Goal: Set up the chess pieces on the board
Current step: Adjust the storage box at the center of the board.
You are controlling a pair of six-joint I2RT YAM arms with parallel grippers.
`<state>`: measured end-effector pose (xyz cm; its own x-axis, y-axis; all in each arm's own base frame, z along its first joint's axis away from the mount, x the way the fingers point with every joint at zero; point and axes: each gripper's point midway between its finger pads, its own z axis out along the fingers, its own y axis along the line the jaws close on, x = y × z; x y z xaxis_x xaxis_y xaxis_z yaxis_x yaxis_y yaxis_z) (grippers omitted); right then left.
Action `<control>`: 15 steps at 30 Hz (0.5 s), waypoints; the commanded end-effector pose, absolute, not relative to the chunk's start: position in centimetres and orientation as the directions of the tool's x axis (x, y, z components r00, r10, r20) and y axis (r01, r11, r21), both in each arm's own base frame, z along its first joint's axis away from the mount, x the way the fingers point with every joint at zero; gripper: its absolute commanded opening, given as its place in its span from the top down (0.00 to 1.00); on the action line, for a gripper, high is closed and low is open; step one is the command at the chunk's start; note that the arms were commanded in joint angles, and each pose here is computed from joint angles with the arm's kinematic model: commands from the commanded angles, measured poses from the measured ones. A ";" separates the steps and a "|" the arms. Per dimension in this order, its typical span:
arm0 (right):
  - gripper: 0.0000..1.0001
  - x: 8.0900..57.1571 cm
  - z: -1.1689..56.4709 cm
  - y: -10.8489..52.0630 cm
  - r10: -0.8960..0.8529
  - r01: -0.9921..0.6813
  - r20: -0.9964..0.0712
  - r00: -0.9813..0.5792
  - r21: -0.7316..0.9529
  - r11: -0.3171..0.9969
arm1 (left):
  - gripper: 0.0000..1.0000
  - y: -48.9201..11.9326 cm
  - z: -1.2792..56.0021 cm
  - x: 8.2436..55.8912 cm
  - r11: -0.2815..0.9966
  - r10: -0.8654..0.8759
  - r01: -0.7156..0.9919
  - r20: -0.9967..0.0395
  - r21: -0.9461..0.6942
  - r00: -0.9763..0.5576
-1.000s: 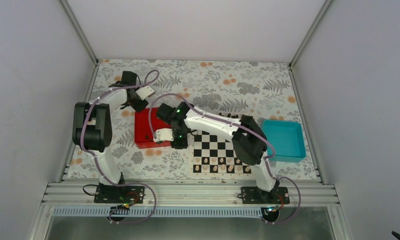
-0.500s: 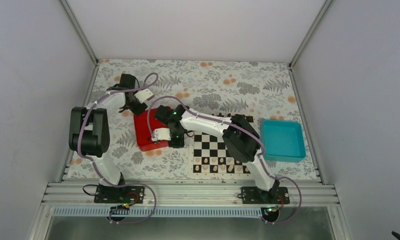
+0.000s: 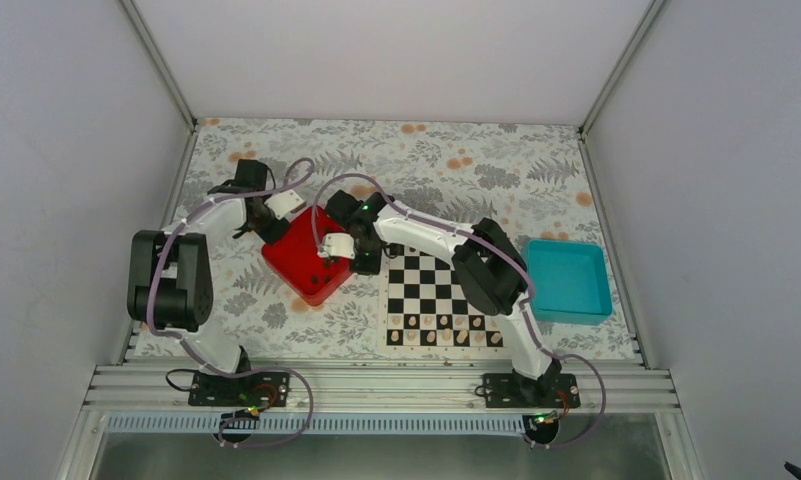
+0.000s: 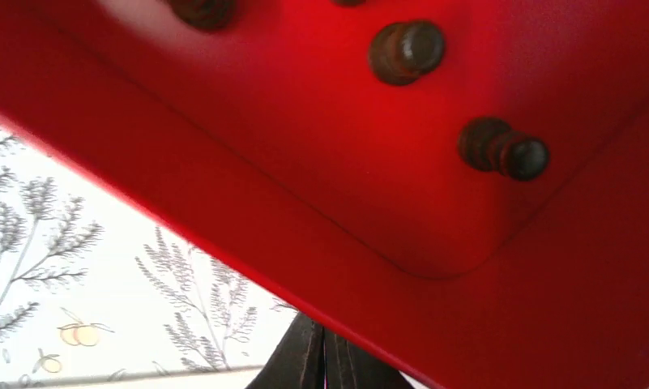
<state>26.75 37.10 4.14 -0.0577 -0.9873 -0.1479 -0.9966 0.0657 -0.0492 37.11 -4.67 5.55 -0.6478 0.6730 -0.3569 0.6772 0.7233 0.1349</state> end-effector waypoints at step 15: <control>0.96 32.4 7.9 38.3 -0.960 -0.981 -0.271 -0.074 -0.155 0.119 | 0.98 -4.8 7.1 29.9 0.705 0.685 0.704 -0.333 0.080 -0.648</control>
<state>31.62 37.12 7.01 -0.1074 -0.9686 -0.2245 -0.9812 0.1396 -0.1330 31.85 -3.96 6.56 -0.6590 0.6800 -0.3213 0.6805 0.7211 0.1304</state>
